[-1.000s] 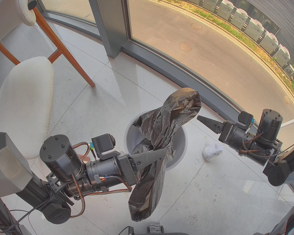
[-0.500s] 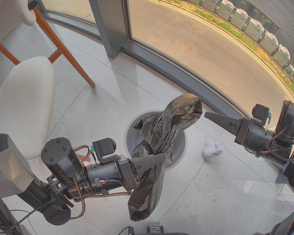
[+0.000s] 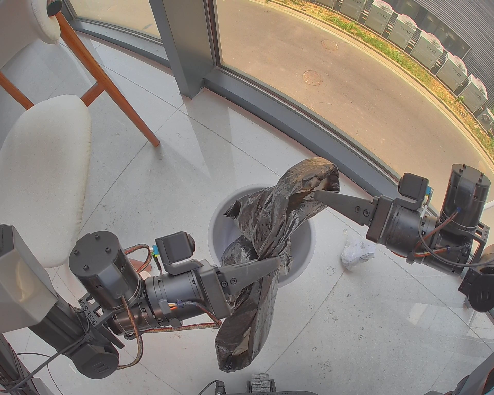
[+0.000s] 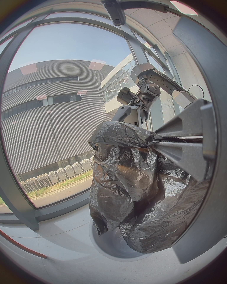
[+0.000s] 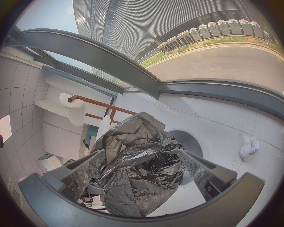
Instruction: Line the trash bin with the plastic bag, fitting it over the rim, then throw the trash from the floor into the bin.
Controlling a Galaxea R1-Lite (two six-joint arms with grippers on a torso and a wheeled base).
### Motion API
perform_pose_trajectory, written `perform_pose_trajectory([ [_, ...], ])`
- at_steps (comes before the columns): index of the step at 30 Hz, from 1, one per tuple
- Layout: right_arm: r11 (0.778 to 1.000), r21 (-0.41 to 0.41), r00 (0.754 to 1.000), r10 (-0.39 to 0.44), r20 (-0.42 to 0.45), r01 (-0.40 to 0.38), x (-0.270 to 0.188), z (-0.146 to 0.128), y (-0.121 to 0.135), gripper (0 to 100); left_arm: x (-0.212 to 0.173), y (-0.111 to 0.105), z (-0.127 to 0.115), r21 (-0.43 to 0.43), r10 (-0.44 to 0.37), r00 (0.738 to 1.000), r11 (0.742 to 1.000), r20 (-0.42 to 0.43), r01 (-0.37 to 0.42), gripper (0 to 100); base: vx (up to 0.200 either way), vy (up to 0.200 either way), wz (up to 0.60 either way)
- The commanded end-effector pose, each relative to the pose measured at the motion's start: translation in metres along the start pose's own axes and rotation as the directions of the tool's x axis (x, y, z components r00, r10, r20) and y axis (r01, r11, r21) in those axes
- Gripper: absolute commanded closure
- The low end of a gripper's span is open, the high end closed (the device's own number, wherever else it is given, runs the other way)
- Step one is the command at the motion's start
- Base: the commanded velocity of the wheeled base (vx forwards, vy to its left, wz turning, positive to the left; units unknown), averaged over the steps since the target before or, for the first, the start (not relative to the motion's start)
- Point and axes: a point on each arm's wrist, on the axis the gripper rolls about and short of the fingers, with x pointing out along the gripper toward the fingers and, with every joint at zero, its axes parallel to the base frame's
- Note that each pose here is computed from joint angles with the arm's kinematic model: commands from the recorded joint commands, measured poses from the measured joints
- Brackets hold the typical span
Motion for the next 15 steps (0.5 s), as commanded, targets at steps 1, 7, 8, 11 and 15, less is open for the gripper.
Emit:
perform_pose_trajectory([
  [1,1.0,0.008,0.999,-0.006,-0.052,0.006,0.016,-0.013,-0.004,0,0.0,-0.001,0.001,0.008,-0.01,1.0,1.0,0.011,0.01,100,0.0,0.0,0.0],
  [7,1.0,0.011,0.998,-0.01,-0.069,0.011,0.027,-0.018,-0.008,0,0.0,-0.001,0.001,0.008,-0.01,1.0,1.0,0.011,0.01,100,0.0,0.0,0.0],
  [8,1.0,0.01,0.997,-0.012,-0.072,0.012,0.035,-0.018,-0.01,0,0.0,-0.001,0.0,0.006,-0.009,1.0,1.0,0.008,0.009,100,0.0,0.0,0.0],
  [11,1.0,0.009,0.998,-0.008,-0.064,0.009,0.046,-0.016,-0.011,0,0.0,-0.001,0.0,0.006,-0.009,1.0,1.0,0.008,0.009,100,0.0,0.0,0.0],
  [15,1.0,0.007,0.998,-0.007,-0.062,0.008,0.05,-0.015,-0.012,0,0.0,-0.001,0.001,0.007,-0.01,1.0,1.0,0.009,0.01,100,0.0,0.0,0.0],
])
